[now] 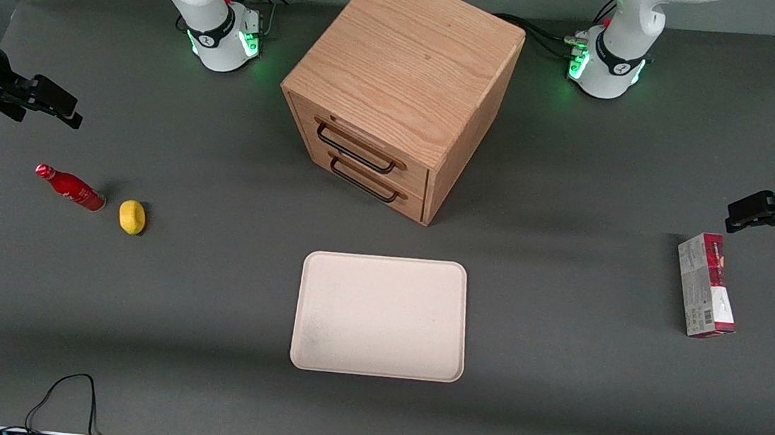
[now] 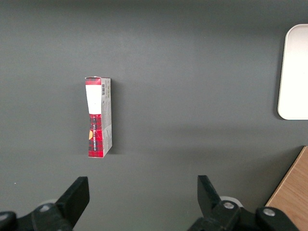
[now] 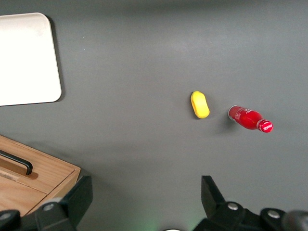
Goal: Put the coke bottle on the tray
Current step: 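Move the open right gripper down over the red Coca-Cola bottle's neck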
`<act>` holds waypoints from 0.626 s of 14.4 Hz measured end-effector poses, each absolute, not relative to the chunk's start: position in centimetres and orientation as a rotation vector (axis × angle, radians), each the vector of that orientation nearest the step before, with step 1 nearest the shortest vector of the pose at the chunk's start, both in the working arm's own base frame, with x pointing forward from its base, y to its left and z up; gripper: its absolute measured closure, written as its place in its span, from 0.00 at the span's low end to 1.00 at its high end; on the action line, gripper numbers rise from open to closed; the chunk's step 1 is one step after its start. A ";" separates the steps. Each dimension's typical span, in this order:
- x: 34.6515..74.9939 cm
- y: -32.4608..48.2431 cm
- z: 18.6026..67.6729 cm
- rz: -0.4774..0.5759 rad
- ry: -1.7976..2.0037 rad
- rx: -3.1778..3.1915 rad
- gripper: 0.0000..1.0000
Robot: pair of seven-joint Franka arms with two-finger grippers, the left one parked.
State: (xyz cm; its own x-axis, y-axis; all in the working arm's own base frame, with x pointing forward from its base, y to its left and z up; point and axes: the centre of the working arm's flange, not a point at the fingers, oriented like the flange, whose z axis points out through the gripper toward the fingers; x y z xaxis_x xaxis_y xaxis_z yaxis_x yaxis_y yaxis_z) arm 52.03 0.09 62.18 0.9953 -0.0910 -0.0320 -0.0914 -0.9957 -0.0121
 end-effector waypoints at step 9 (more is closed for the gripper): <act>52.4 -5.0 56.5 0.123 0.151 -3.212 0.00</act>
